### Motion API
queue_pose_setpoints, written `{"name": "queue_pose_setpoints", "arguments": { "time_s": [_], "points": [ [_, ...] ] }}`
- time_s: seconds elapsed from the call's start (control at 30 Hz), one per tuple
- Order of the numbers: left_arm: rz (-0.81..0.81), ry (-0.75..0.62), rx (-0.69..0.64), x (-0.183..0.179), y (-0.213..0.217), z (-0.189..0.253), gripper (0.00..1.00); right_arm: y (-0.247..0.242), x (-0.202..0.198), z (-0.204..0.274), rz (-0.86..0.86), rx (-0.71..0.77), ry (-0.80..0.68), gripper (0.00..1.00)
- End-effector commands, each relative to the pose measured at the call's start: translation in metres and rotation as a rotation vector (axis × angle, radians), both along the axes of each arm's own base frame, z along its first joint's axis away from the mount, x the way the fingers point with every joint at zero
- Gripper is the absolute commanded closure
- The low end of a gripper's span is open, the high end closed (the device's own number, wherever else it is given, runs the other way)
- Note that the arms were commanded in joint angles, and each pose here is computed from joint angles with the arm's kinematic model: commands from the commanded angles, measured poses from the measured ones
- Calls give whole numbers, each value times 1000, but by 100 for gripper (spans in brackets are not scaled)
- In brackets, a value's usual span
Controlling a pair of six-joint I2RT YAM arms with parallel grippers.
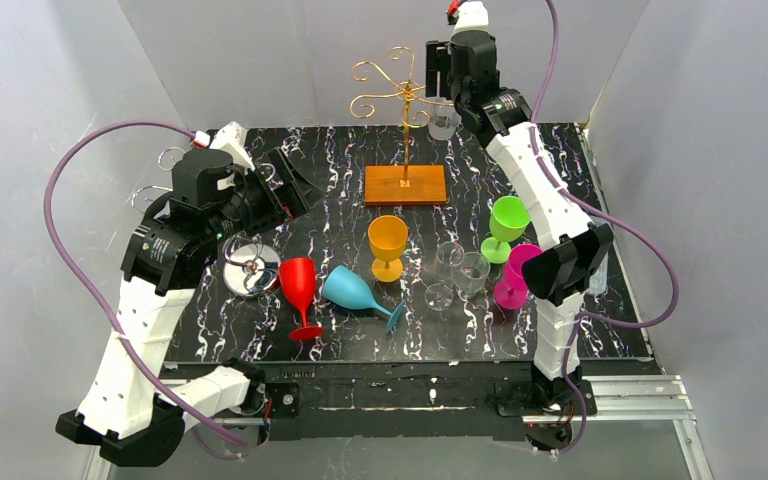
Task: Take the wine glass off the wine glass rack
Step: Pick up the wine glass from the wine rack.
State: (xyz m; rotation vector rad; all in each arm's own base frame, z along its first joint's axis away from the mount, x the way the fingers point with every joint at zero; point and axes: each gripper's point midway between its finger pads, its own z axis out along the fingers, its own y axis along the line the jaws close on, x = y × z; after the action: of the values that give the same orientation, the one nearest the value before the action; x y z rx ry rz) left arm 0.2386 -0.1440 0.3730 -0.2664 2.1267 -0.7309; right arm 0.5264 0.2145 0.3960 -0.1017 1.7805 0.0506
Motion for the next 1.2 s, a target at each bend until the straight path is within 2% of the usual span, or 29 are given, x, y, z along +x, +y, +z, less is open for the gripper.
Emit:
{"name": "queue_pose_setpoints", "arguments": {
  "time_s": [0.0, 0.6, 0.93, 1.17],
  "points": [
    [-11, -19, 2, -1, 1, 6, 2, -19, -1, 52, -56, 51, -137, 53],
    [-54, -5, -20, -2, -8, 6, 2, -60, -8, 58, -161, 67, -123, 53],
    [-145, -25, -85, -5, -27, 14, 2, -89, -42, 69, -234, 77, -84, 53],
    [-216, -49, -171, -6, -48, 23, 3, -96, -80, 75, -206, 117, -27, 54]
  ]
}}
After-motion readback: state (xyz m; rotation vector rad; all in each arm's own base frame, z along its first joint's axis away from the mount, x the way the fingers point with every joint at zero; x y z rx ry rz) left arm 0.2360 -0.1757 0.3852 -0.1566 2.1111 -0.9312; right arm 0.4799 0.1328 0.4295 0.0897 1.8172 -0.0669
